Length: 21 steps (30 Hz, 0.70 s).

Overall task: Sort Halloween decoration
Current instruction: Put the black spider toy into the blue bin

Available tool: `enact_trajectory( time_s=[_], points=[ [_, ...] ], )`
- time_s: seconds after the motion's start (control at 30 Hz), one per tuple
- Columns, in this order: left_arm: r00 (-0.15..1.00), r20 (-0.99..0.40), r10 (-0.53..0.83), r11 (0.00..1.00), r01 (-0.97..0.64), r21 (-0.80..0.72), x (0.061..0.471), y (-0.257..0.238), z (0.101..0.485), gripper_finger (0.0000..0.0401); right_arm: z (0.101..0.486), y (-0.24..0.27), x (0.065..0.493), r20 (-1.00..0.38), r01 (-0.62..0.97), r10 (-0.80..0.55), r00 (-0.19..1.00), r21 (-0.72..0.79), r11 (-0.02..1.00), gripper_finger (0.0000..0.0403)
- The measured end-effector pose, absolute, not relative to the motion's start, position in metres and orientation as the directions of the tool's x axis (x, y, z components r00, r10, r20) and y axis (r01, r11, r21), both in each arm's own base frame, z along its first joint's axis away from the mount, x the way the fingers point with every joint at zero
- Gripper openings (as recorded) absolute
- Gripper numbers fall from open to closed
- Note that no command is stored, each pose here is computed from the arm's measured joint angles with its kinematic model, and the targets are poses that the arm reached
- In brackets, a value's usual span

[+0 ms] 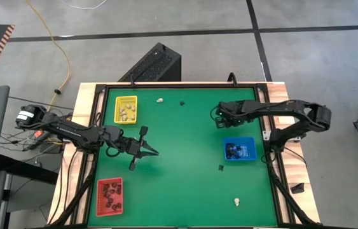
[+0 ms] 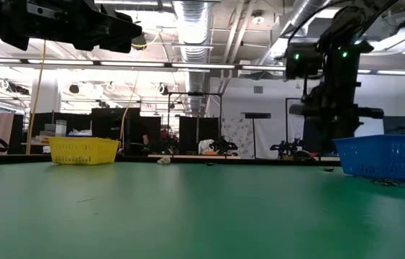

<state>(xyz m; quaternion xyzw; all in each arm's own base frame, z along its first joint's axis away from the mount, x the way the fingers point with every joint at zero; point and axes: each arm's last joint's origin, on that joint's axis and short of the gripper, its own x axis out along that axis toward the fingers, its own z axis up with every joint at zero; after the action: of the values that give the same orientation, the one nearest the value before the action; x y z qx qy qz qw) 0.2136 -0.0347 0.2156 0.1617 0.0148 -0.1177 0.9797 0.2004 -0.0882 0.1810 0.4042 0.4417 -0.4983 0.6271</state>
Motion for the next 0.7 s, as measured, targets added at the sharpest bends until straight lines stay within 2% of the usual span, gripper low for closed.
enact_trajectory(
  time_s=[0.1, 0.2, 0.37, 0.6, 0.7],
  points=[
    [0.968, -0.065, -0.242, 0.917, 0.251, 0.312, 0.213, -0.035, 0.216, 0.0015, 0.171, -0.091, 0.206, -0.961, 0.984, -0.26, 0.092, 0.047, 0.173, 0.0167],
    [0.967, -0.063, -0.246, 0.918, 0.253, 0.306, 0.213, -0.035, 0.216, 0.0015, 0.164, -0.094, 0.212, -0.959, 0.983, -0.264, 0.102, 0.056, 0.176, 0.0208],
    [0.967, -0.064, -0.246, 0.92, 0.254, 0.299, 0.213, -0.035, 0.216, 0.0015, 0.159, -0.094, 0.21, -0.968, 0.99, -0.245, 0.049, 0.014, 0.142, 0.027],
    [0.967, -0.066, -0.247, 0.918, 0.256, 0.305, 0.213, -0.035, 0.216, 0.0015, 0.159, -0.095, 0.217, -0.956, 0.988, -0.27, 0.114, 0.08, 0.132, 0.0281],
    [0.967, -0.066, -0.248, 0.919, 0.256, 0.3, 0.213, -0.035, 0.216, 0.0015, 0.159, -0.095, 0.215, -0.956, 0.993, -0.281, 0.082, 0.056, 0.099, 0.0281]
  ],
)
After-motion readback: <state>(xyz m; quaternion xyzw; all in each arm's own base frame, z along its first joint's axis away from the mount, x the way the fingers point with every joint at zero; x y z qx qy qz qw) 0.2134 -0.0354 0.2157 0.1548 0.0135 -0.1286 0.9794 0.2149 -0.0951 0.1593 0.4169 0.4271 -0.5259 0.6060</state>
